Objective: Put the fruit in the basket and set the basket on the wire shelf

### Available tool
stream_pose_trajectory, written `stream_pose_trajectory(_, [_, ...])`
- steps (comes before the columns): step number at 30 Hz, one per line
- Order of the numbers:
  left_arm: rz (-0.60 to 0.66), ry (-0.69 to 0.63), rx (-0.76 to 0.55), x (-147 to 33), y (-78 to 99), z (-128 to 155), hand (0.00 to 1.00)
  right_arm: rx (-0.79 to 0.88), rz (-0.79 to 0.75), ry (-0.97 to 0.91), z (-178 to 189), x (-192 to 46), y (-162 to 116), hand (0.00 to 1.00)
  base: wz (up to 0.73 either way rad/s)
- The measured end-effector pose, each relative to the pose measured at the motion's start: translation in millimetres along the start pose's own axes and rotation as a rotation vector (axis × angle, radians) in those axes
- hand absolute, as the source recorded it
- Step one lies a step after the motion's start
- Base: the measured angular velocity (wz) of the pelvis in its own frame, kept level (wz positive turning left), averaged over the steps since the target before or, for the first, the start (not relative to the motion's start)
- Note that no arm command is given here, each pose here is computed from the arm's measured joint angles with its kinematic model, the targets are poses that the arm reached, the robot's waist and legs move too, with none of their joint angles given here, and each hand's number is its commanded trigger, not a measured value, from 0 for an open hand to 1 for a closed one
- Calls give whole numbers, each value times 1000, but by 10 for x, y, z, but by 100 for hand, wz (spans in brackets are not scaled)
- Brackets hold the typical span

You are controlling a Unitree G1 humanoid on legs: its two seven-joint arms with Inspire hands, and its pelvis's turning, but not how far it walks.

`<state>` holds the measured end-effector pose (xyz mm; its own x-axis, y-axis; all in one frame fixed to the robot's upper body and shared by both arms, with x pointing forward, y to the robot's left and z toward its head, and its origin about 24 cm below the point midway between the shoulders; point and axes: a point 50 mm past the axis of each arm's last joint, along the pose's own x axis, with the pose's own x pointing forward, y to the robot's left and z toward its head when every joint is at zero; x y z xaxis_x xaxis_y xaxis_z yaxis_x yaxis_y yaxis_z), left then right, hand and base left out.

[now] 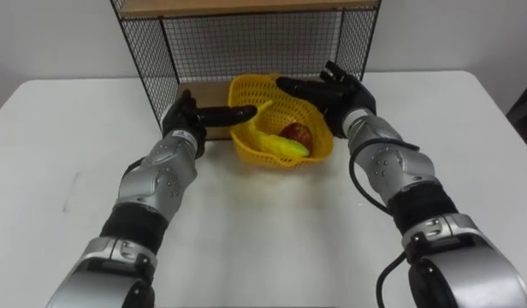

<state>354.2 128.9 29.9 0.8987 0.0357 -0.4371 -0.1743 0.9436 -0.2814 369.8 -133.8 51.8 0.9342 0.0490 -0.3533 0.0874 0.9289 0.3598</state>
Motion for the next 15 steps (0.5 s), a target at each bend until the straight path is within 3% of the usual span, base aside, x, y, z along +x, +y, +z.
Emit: stream_pose_trajectory(15, [13, -100, -29, -42, 12, 253, 0, -10, 64, 1, -7, -4, 65, 0, 0])
